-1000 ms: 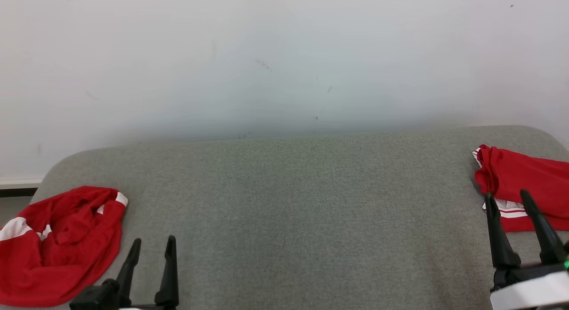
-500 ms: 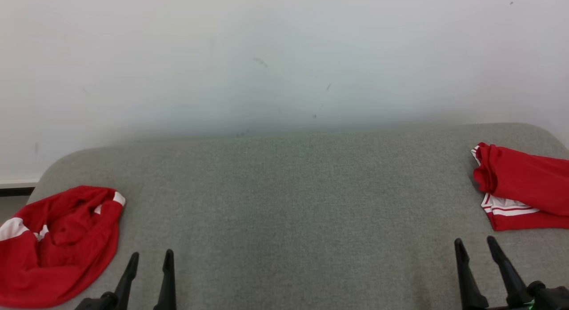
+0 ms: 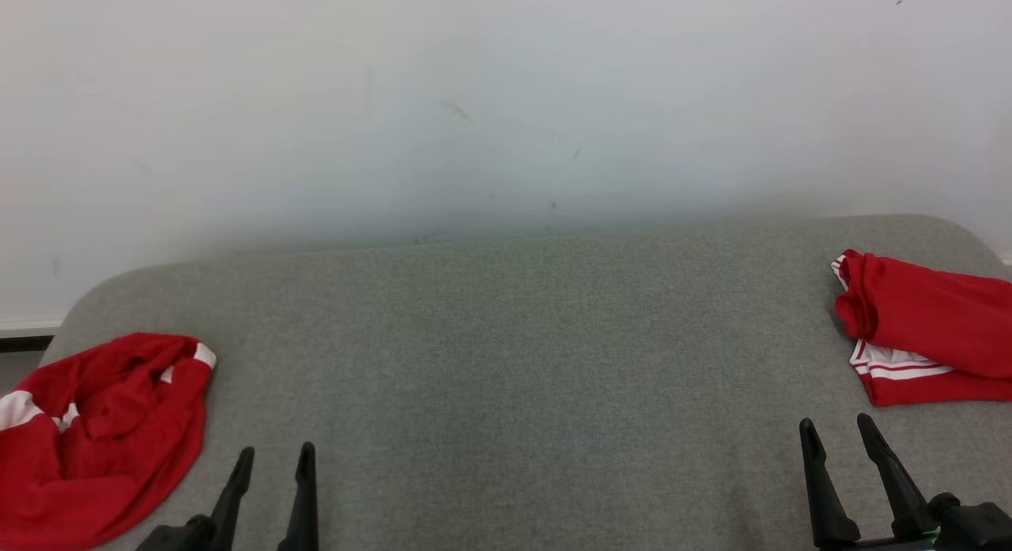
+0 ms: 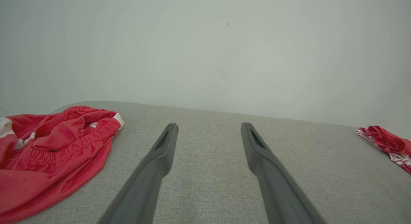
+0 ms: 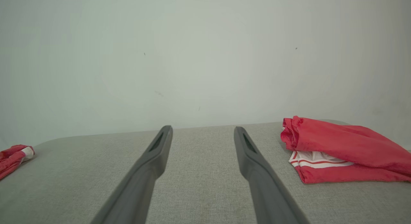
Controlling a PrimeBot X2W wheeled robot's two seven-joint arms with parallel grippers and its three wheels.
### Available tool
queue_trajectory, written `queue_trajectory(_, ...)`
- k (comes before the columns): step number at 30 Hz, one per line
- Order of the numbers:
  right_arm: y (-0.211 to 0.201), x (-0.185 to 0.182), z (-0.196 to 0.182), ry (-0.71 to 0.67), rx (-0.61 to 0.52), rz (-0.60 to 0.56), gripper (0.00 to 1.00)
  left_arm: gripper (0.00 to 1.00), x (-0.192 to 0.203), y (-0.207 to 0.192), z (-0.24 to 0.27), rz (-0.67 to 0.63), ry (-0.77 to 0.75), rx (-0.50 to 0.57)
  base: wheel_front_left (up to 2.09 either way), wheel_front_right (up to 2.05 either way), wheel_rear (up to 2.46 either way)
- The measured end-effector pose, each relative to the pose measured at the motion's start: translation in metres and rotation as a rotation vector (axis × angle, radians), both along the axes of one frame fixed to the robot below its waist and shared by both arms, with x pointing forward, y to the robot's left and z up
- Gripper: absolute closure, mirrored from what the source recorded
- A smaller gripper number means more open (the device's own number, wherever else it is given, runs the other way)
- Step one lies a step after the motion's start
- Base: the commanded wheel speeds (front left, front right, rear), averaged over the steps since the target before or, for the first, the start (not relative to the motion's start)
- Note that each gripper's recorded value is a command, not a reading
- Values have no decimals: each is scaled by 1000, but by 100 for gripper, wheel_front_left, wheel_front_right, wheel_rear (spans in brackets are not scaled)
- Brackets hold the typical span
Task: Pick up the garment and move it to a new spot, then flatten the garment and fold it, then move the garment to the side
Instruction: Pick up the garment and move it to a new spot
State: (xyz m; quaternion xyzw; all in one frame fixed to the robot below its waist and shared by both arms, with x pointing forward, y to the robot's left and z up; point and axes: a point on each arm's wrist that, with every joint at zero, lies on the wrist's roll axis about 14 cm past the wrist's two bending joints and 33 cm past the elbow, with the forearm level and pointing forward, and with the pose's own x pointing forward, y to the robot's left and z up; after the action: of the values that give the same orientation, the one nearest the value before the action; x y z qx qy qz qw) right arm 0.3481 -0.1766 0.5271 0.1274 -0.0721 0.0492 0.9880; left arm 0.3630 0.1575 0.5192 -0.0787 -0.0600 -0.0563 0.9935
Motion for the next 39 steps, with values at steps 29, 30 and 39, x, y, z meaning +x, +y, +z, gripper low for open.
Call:
queue_trajectory(29,89,28,-7,31,18,252,0,0,-30,78,0,237,-1,23,0,0,0)
queue_trajectory(30,96,29,-8,33,18,271,0,0,-34,83,-1,253,3,22,0,0,0)
queue_trajectory(39,158,33,-9,42,19,449,0,0,-74,129,-7,414,18,15,0,0,0)
